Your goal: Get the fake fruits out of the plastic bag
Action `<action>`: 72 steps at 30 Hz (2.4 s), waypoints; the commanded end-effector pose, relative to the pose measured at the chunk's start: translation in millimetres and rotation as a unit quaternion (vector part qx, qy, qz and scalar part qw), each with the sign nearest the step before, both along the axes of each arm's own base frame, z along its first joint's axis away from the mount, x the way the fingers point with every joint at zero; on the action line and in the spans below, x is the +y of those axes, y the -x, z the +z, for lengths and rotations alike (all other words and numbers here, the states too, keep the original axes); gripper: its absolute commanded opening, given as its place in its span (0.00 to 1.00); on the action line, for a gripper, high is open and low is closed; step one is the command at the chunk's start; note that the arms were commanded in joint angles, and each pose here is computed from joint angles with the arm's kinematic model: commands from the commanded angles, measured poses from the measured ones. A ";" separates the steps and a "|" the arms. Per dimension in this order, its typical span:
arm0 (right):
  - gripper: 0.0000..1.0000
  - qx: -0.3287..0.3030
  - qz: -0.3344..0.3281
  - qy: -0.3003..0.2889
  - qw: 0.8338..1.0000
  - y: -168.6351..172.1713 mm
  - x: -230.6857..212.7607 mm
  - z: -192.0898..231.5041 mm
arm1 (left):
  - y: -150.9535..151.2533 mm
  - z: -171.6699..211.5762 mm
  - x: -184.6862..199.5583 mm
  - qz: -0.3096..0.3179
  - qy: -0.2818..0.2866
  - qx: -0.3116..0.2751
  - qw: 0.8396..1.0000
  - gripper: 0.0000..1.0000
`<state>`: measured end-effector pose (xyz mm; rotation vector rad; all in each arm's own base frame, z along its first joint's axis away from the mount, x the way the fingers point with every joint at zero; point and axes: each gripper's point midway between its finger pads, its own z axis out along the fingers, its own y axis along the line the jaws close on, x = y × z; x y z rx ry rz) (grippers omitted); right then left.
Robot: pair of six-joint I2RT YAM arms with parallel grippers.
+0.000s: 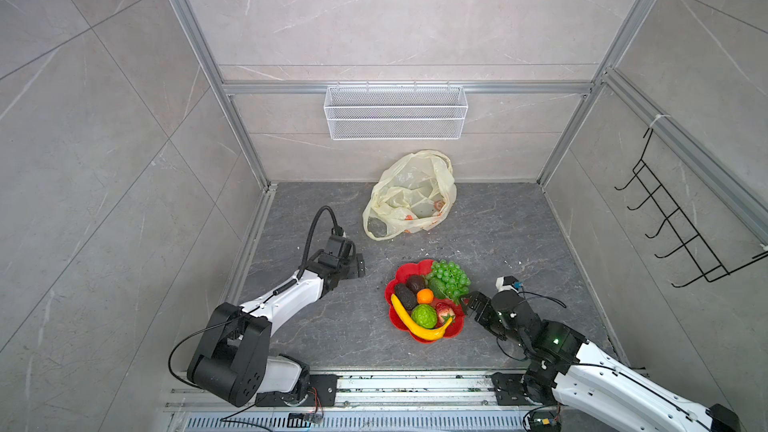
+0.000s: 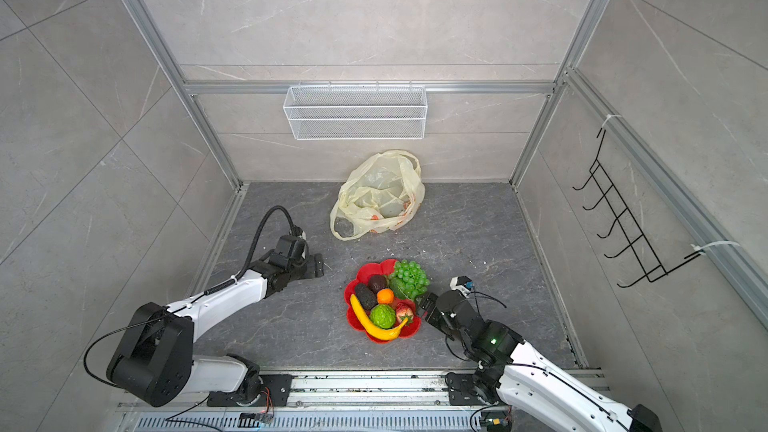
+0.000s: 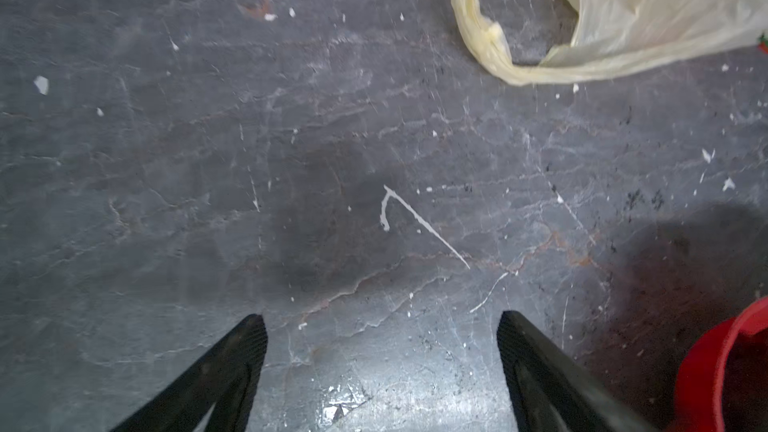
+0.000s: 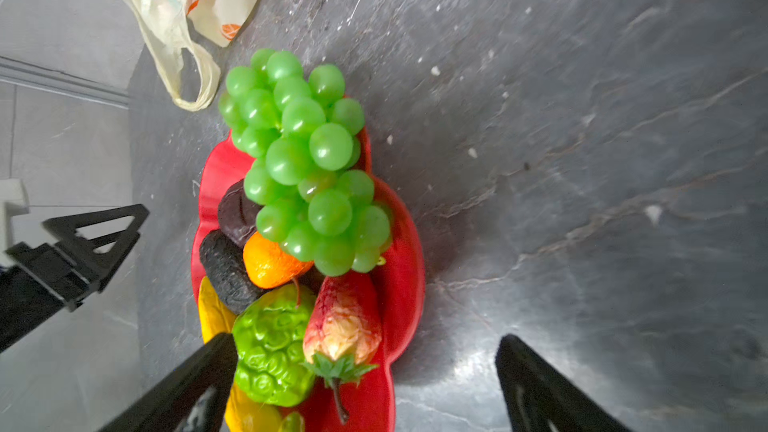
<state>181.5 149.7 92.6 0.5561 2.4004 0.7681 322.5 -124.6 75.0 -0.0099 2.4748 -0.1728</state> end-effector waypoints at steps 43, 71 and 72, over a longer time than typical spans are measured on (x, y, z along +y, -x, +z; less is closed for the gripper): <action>1.00 0.036 -0.049 -0.154 0.986 -71.8 103.3 -24.8 | -16.1 52.8 0.6 0.007 0.025 -0.126 0.992 1.00; 1.00 0.014 -0.025 -0.069 0.997 -128.3 112.0 -19.3 | -17.5 51.3 17.1 0.036 -0.010 -0.135 0.990 1.00; 1.00 0.014 -0.020 -0.061 0.998 -125.6 109.2 -16.0 | -17.6 50.7 18.5 0.039 -0.014 -0.135 0.990 1.00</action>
